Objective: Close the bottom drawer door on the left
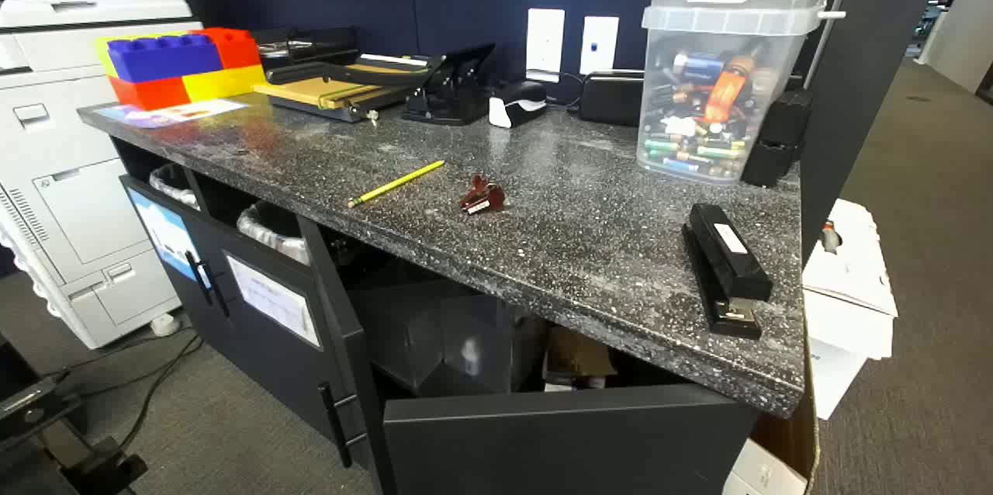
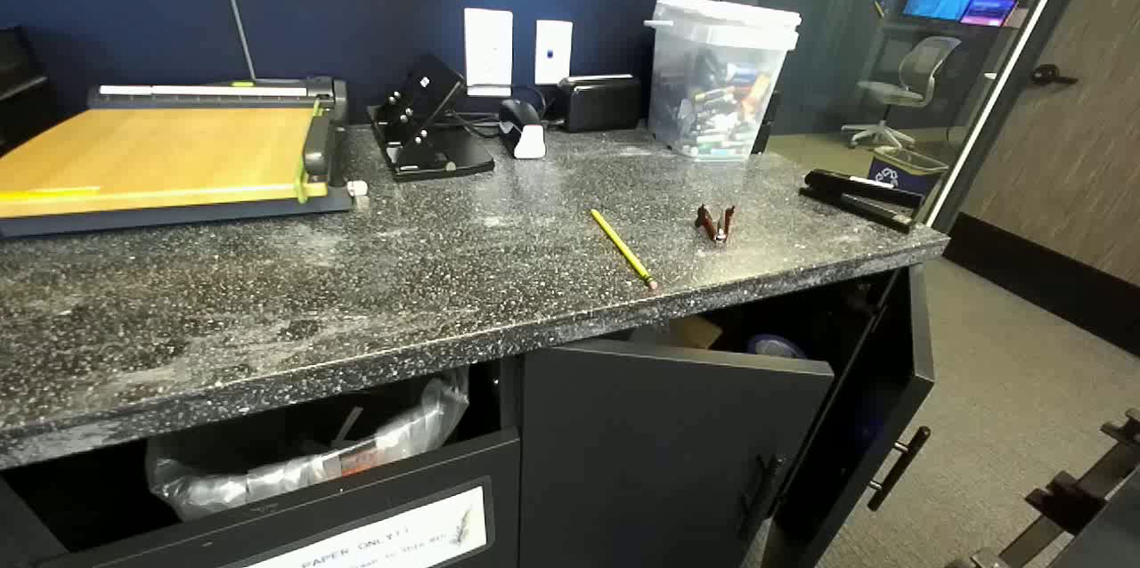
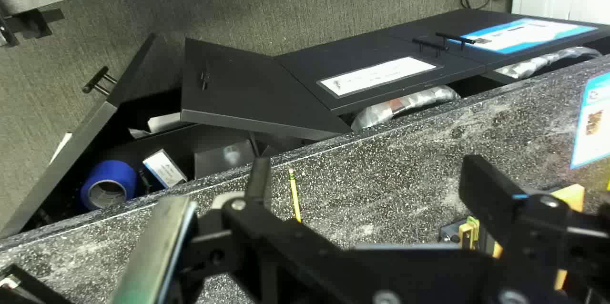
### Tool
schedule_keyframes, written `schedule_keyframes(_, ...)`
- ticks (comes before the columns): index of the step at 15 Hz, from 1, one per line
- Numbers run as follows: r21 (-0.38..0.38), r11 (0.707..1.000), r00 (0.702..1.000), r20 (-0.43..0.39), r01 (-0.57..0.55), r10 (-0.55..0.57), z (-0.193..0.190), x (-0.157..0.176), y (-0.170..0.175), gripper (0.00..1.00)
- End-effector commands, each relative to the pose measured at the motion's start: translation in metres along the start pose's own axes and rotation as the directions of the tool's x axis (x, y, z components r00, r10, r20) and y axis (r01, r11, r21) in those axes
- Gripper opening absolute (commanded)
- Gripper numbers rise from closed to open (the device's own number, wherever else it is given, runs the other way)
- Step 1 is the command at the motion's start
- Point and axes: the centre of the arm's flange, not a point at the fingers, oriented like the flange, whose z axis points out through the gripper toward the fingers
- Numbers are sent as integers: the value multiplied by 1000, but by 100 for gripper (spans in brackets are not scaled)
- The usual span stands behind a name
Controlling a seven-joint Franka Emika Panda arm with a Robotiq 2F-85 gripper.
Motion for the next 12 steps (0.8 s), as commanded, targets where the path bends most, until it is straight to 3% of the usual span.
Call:
schedule_keyframes(1,0,1000,1000,-1,0,0,0,0,0,100)
schedule_keyframes(6,1,1000,1000,-3,1,-1,-1,0,-1,100)
schedule_keyframes(12,-53,995,996,17,-84,85,85,37,9,100)
